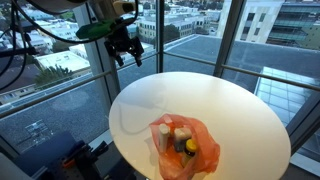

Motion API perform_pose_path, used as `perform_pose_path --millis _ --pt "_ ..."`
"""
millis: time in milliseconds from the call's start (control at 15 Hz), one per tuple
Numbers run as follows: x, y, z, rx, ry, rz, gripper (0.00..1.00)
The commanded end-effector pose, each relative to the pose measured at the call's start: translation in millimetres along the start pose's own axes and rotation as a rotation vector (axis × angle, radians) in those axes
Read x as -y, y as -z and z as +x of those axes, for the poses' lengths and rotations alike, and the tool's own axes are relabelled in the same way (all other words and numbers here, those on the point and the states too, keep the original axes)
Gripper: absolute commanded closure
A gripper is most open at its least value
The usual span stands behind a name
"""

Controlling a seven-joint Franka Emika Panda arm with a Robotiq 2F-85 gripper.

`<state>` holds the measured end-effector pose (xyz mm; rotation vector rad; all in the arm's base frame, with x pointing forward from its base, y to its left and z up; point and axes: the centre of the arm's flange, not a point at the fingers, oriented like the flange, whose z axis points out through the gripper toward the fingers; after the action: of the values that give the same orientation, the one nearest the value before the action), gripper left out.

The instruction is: Remove the roll on stick from the plastic bag and put it on the table

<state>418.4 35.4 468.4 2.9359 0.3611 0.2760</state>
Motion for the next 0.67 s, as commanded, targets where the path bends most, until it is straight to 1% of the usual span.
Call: perform_pose_path --millis 0,67,267,600 --pt "0 0 0 0.0 0.0 0.0 0.0" --pt "0 0 0 0.0 0.0 0.0 0.0" --pt "-17 -8 -6 0.016 -0.02 0.059 0.0" --pt "-58 -31 -24 0.039 -0.084 0.156 0.0"
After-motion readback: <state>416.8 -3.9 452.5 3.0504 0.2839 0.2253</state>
